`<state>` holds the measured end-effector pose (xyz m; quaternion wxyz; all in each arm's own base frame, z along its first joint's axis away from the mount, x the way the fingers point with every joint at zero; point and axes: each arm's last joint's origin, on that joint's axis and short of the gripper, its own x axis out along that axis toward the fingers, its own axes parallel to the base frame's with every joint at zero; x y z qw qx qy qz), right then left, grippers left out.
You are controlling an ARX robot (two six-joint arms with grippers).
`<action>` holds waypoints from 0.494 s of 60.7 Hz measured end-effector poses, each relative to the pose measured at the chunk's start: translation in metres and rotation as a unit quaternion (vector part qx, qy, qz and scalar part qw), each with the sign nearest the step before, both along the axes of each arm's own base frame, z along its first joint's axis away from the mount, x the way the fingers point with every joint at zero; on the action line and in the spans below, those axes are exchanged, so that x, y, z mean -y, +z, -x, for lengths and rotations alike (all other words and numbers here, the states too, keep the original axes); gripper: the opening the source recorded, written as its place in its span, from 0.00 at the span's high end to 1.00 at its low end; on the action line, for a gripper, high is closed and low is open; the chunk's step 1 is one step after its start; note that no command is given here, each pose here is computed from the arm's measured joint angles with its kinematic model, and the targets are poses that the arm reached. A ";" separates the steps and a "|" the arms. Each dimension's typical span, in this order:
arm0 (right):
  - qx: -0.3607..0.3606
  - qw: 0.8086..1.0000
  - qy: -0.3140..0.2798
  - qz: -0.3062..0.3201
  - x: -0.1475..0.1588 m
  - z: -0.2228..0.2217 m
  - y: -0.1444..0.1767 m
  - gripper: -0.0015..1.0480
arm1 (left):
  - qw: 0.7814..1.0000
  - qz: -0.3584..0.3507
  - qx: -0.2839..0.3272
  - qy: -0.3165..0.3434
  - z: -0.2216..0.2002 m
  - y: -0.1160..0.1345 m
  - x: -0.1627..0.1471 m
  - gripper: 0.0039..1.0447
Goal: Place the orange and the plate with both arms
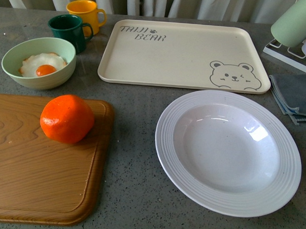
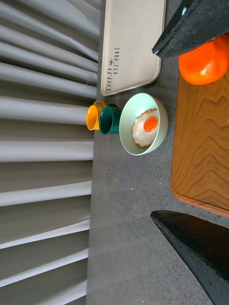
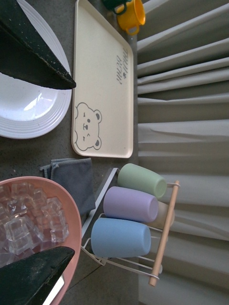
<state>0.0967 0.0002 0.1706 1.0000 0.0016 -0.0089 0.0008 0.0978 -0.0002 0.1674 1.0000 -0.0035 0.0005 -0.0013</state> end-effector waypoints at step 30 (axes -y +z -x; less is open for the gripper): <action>0.000 1.000 0.000 0.000 0.000 0.000 0.000 0.09 | 1.000 0.000 0.000 0.000 0.000 0.000 0.000 0.08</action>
